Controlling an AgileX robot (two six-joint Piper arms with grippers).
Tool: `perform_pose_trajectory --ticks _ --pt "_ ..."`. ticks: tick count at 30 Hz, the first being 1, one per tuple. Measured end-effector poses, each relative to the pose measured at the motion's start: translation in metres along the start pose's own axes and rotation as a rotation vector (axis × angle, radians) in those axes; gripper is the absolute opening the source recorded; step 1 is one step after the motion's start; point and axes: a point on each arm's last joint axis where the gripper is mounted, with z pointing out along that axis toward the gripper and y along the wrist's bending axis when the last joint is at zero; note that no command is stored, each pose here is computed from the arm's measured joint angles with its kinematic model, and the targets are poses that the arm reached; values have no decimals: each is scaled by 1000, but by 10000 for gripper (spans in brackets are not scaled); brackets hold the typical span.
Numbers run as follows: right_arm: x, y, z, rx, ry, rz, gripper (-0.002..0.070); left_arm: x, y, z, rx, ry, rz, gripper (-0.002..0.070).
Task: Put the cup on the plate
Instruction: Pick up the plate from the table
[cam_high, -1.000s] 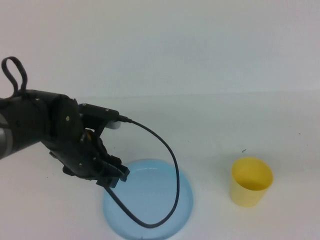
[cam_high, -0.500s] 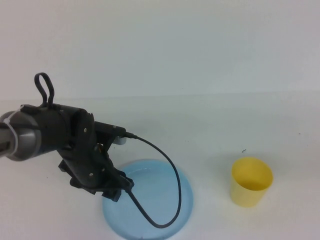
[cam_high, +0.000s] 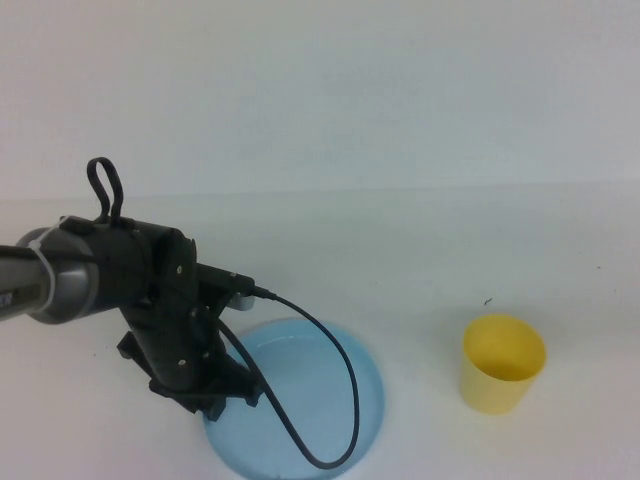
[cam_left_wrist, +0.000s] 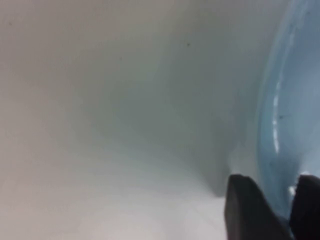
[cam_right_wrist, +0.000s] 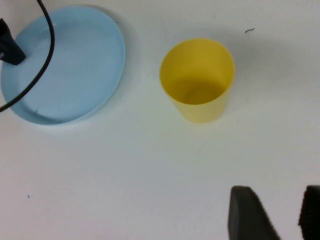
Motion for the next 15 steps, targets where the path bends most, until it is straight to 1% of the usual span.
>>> perform_pose_trajectory --ticks 1,2,3,4,6,10,15 --pt "0 0 0 -1 -1 1 251 0 1 0 -7 -5 16 149" --pt "0 0 0 -3 -2 2 251 -1 1 0 -10 -13 23 110" --pt "0 0 0 -5 -3 3 251 -2 1 0 -13 -23 18 72" --pt "0 0 0 -4 -4 4 251 -3 1 0 -13 -28 28 50" --pt "0 1 0 -6 -5 4 251 -4 1 0 -15 -43 38 32" --pt "-1 0 0 -2 -13 5 251 -10 1 -5 -18 -72 44 26" --pt "-2 0 0 3 -20 5 251 -32 1 -29 -20 -133 79 18"
